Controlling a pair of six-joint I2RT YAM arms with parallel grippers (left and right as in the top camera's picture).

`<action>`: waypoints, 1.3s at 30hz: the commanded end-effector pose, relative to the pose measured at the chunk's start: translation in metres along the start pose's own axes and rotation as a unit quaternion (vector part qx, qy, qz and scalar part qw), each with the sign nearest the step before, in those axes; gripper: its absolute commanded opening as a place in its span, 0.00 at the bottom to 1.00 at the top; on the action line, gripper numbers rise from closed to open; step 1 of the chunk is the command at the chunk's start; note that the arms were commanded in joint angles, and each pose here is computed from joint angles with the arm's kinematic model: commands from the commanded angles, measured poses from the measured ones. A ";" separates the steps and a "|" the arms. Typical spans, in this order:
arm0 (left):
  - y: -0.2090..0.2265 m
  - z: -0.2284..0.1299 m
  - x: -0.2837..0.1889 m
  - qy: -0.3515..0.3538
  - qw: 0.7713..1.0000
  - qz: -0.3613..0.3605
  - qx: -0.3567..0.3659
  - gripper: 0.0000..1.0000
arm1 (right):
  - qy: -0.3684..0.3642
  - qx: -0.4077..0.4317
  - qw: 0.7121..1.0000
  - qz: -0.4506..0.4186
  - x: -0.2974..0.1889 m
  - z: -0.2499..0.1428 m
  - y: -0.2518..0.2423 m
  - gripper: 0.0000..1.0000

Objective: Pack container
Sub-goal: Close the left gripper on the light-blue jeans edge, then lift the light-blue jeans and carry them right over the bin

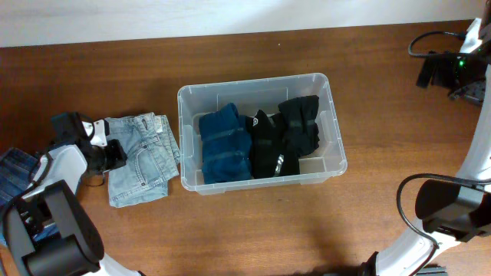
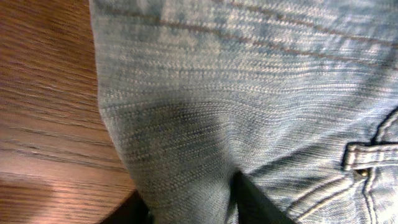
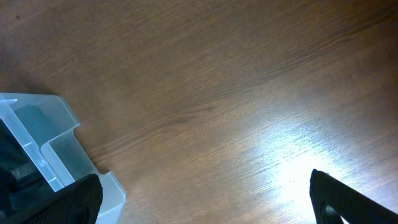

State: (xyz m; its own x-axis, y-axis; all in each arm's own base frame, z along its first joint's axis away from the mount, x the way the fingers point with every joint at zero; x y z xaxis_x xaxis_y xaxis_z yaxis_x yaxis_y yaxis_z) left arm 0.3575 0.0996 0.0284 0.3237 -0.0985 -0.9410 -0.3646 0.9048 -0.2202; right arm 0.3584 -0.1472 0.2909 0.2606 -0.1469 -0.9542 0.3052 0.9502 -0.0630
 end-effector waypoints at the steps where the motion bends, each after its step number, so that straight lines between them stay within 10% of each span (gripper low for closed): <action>1: -0.006 -0.030 0.022 0.053 0.998 -0.021 0.004 0.52 | -0.004 0.002 1.000 -0.007 -0.004 0.000 -0.002 0.99; 10: 0.000 -0.040 0.032 0.046 0.999 -0.006 0.007 0.57 | -0.004 0.002 1.000 -0.007 -0.004 0.000 -0.002 0.98; 16: -0.021 -0.040 0.031 0.045 0.996 -0.080 0.006 0.00 | -0.004 0.002 1.000 -0.007 -0.004 0.000 -0.002 0.99; 39: -0.085 0.057 -0.161 -0.057 0.982 -0.182 -0.012 0.00 | -0.004 0.002 1.000 -0.007 -0.004 0.000 -0.002 0.99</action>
State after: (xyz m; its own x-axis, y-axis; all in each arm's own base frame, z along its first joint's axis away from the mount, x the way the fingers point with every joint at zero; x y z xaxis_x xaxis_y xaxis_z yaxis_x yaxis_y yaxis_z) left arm 0.3826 0.0670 0.1660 0.4299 -0.3559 -0.8298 -0.2607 0.8310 -0.4914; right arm 0.3583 -0.1472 0.2909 0.2603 -0.1468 -0.9543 0.3051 0.9502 -0.0629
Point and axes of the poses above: each gripper's point midway between its finger pads, its own x axis out along the fingers, its own y axis along the line the jaws close on, z = x × y, the point moved 2 cm from there along -x, back along the fingers, and after that the axes turned 9 degrees about -x, right-handed, at the moved point
